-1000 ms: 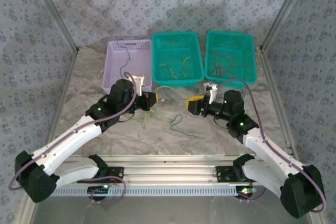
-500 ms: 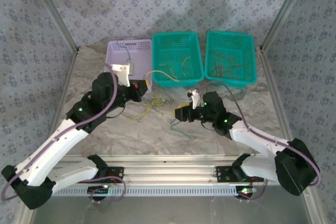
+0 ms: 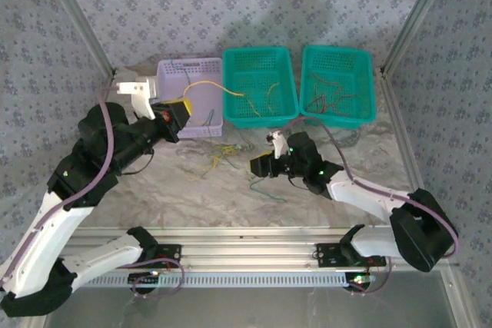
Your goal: Untangle the cables
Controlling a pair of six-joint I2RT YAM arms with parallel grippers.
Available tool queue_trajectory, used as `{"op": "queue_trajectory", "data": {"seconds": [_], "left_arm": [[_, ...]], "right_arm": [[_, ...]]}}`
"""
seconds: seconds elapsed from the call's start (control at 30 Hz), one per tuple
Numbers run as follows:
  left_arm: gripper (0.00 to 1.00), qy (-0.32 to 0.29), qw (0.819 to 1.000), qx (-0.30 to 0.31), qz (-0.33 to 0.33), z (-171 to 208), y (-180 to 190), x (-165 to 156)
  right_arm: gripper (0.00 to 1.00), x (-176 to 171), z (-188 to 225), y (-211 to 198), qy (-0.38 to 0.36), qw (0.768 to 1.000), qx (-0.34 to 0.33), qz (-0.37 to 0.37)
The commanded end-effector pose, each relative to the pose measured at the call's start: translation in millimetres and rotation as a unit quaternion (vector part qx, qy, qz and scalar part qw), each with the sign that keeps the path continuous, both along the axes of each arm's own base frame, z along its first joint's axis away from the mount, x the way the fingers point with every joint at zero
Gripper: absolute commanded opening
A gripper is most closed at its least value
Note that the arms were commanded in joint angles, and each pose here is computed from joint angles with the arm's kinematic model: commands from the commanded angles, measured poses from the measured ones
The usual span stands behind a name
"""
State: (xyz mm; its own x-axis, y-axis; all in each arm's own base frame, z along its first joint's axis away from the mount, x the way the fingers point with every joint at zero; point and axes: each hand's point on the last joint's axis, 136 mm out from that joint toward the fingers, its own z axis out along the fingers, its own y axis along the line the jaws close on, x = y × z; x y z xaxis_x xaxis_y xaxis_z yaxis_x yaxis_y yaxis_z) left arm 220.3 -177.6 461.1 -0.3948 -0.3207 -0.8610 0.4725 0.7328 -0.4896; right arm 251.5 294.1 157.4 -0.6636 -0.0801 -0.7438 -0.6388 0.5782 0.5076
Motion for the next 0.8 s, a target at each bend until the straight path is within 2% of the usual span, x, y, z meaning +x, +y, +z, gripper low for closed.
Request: {"op": "queue_trajectory", "data": {"seconds": [0.0, 0.4, 0.53, 0.67, 0.77], "left_arm": [[0.0, -0.032, 0.999, 0.011, 0.01, 25, 9, -3], [0.0, -0.131, 0.991, -0.012, 0.02, 110, 31, -23], [0.0, -0.146, 0.989, -0.015, 0.015, 126, 28, -24], [0.0, -0.167, 0.986, -0.021, 0.016, 144, 32, -28], [0.0, -0.172, 0.985, -0.028, 0.005, 150, 25, -27]], "right_arm": [[0.53, 9, 13, 17, -0.029, 1.0, -0.001, 0.013], [0.5, 18, -37, 37, 0.039, 0.998, -0.038, 0.024], [0.5, 11, -46, 43, 0.04, 0.997, -0.06, 0.041], [0.5, 12, -56, 35, 0.04, 0.996, -0.08, 0.027], [0.5, 12, -48, 35, 0.033, 0.998, -0.056, 0.024]]}}
